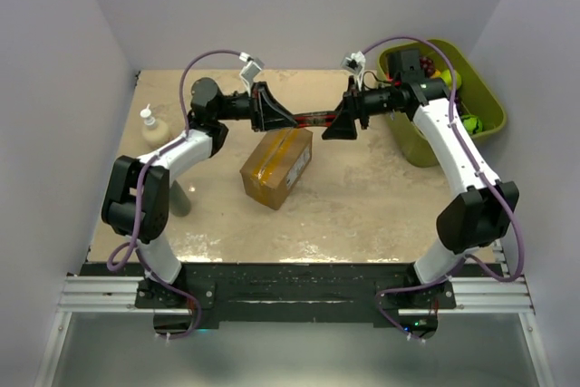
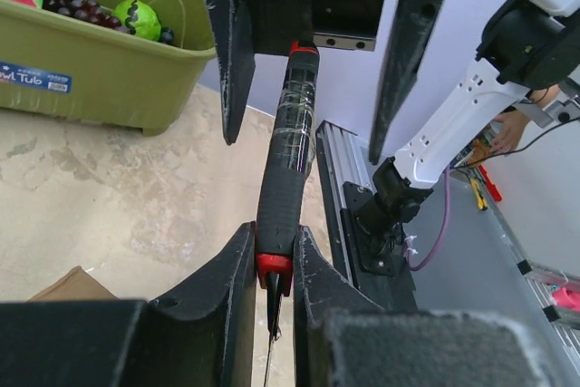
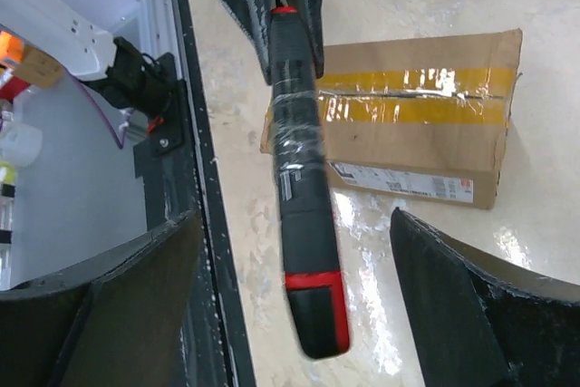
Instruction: Unpack the express box
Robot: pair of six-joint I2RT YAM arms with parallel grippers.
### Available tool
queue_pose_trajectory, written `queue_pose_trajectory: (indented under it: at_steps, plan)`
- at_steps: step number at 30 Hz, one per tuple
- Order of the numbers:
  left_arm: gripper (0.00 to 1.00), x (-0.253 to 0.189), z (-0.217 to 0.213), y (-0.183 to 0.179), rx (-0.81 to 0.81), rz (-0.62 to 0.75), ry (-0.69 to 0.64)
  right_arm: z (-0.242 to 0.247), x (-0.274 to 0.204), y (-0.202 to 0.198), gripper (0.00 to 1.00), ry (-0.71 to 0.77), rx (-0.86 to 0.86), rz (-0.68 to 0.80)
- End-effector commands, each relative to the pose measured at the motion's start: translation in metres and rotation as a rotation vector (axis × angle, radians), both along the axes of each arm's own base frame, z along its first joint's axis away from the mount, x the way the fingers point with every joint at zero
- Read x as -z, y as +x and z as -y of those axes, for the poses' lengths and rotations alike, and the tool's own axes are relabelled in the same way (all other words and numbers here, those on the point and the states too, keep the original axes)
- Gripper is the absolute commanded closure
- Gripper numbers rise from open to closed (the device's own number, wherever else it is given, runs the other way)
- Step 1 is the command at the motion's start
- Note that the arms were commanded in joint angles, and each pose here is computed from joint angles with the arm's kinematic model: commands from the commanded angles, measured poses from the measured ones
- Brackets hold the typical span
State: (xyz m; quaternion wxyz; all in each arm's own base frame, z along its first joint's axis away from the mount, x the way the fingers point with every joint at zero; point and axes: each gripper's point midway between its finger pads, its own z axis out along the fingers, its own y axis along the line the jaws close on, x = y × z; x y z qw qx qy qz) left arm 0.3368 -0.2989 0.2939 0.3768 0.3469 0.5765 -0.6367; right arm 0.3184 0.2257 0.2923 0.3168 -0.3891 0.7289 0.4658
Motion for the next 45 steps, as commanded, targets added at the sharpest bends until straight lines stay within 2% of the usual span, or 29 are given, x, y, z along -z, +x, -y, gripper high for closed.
queue_pose_trajectory:
  at_steps: [1, 3, 9, 10, 12, 13, 15, 16, 17, 19, 20, 21, 22, 23, 25, 26, 27, 29, 35, 39, 45]
  plan:
    - [1.00, -0.035, -0.005, -0.008, 0.030, 0.098, -0.043, -0.013, -0.020, 0.005, 0.17, 0.124, -0.037, -0.035]
    - [1.00, -0.034, -0.005, -0.008, 0.030, 0.090, -0.045, -0.016, -0.025, 0.008, 0.21, 0.154, -0.039, -0.050]
    - [1.00, -0.034, -0.003, -0.006, 0.037, 0.091, -0.058, -0.020, -0.021, 0.012, 0.50, 0.184, -0.045, -0.093]
    - [1.00, -0.034, -0.003, -0.005, 0.036, 0.095, -0.061, -0.021, -0.019, 0.010, 0.62, 0.191, -0.043, -0.125]
    - [1.00, -0.033, -0.003, -0.003, 0.033, 0.092, -0.063, -0.023, -0.020, 0.011, 0.79, 0.204, -0.047, -0.133]
    - [1.00, -0.034, -0.003, -0.003, 0.034, 0.096, -0.063, -0.023, -0.020, 0.011, 0.93, 0.204, -0.046, -0.127]
    - [0.99, -0.030, -0.003, -0.001, 0.035, 0.090, -0.048, -0.019, -0.017, 0.014, 1.00, 0.169, -0.029, -0.100]
    - [0.85, -0.032, -0.003, 0.000, 0.037, 0.099, -0.040, -0.017, -0.020, 0.020, 1.00, 0.140, -0.043, 0.016]
    - [0.61, -0.031, -0.005, 0.003, 0.031, 0.146, -0.030, -0.012, -0.011, 0.018, 1.00, 0.075, -0.021, 0.006]
    - [0.51, -0.034, -0.007, 0.003, 0.033, 0.147, 0.007, -0.004, -0.012, 0.026, 1.00, 0.002, -0.042, 0.161]
    - [0.44, -0.034, -0.010, 0.010, 0.009, 0.244, 0.022, 0.000, -0.006, 0.021, 1.00, -0.040, -0.049, 0.152]
    - [0.43, -0.036, -0.012, 0.011, -0.012, 0.196, 0.064, 0.007, -0.001, 0.026, 1.00, -0.094, -0.034, 0.187]
    - [0.41, -0.035, -0.012, 0.014, -0.027, 0.218, 0.090, 0.009, -0.002, 0.029, 1.00, -0.124, -0.057, 0.253]
    - [0.38, -0.032, -0.013, 0.022, -0.049, 0.352, 0.121, 0.013, 0.001, 0.026, 1.00, -0.148, -0.063, 0.252]
    - [0.36, -0.025, -0.016, 0.022, -0.062, 0.338, 0.192, 0.016, 0.001, 0.026, 1.00, -0.178, -0.078, 0.299]
    - [0.34, -0.023, -0.014, 0.025, -0.060, 0.419, 0.215, 0.017, 0.002, 0.024, 1.00, -0.184, -0.085, 0.296]
    - [0.34, -0.019, -0.015, 0.026, -0.061, 0.398, 0.251, 0.017, 0.001, 0.024, 1.00, -0.188, -0.087, 0.304]
    - [0.33, -0.016, -0.009, 0.026, -0.047, 0.452, 0.275, 0.012, 0.002, 0.019, 1.00, -0.200, -0.111, 0.323]
    - [0.33, -0.002, 0.015, 0.010, 0.059, 0.456, 0.309, 0.004, -0.001, 0.013, 1.00, -0.211, -0.138, 0.360]
    - [0.35, 0.008, 0.025, -0.008, 0.109, 0.448, 0.341, 0.002, 0.000, 0.013, 1.00, -0.238, -0.141, 0.387]
    - [0.42, 0.029, 0.025, -0.007, 0.110, 0.436, 0.395, 0.000, -0.012, 0.013, 1.00, -0.230, -0.137, 0.425]
